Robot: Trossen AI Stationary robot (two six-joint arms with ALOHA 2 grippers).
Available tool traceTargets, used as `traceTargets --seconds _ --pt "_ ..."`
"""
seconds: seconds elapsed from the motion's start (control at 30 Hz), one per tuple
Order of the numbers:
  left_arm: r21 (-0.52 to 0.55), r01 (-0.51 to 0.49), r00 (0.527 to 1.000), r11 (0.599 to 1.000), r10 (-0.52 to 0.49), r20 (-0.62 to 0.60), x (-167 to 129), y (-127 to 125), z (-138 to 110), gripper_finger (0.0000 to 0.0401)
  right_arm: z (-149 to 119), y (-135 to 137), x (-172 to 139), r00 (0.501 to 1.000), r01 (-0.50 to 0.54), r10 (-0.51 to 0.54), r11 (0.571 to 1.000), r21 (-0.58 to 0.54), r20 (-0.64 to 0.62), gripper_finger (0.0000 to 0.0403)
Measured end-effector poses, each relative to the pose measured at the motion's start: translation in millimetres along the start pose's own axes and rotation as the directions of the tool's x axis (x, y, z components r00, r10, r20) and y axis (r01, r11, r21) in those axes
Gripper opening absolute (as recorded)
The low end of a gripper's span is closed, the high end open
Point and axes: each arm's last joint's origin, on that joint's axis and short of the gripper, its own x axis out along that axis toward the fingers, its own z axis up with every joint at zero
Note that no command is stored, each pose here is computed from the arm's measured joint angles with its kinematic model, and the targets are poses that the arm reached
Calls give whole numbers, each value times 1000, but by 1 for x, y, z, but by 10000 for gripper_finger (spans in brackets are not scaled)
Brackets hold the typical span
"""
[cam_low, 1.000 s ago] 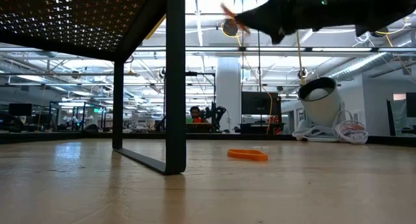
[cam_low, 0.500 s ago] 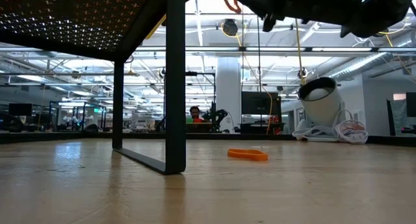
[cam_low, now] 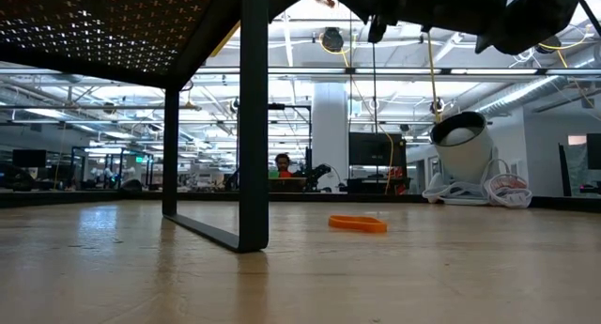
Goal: Pick & Place Office Desk Supplies
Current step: Put the orange rubber band into the right yellow bin on the shelf
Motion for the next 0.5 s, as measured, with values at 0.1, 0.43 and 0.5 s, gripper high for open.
traceTargets --seconds 0.1,0.43,0.5 --pt "20 7 1000 1000 -7 2 0 0 0 282 1 1 0 1000 -8 8 1000 2 7 0" --pt "89 -10 1000 996 11 -4 0 -2 -1 282 2 9 -1 999 -31 31 1000 -5 21 0" --pt "107 -7 1000 994 8 -8 0 -3 -2 282 3 11 -1 999 -38 39 999 -7 23 0"
